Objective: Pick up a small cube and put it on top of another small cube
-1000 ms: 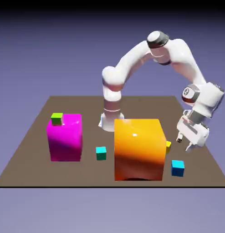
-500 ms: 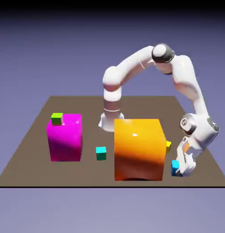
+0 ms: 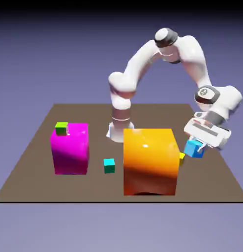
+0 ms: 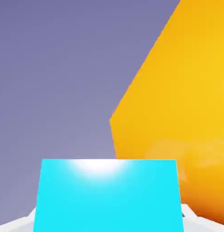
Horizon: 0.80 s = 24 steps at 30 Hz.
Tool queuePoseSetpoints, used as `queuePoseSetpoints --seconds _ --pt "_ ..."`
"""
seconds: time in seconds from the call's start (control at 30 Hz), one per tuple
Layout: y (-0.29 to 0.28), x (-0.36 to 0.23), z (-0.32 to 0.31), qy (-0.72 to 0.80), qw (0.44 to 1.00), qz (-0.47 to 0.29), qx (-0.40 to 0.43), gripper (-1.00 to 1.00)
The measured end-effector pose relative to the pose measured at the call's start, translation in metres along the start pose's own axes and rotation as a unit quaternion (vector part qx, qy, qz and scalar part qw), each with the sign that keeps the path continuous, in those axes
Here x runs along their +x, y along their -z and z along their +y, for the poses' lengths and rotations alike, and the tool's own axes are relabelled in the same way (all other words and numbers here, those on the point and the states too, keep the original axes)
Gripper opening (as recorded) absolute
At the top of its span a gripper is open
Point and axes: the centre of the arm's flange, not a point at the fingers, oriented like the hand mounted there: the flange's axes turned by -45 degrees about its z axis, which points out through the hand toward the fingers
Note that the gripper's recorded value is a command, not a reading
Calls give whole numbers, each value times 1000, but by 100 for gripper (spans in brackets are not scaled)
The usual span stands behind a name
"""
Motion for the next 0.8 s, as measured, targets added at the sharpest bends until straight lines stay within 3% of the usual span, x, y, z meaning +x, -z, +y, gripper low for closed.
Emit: queuePoseSetpoints --seconds 0.17,0.33,0.67,0.73,0.8 --pt "-99 166 20 -176 973 1 -152 -100" --pt "-182 305 100 -341 892 -8 -295 -100" --pt "-256 441 270 -601 639 -56 -477 -100" --pt "-265 446 287 -632 596 -66 -491 -100" --pt "-284 424 299 -631 597 -67 -491 -100"
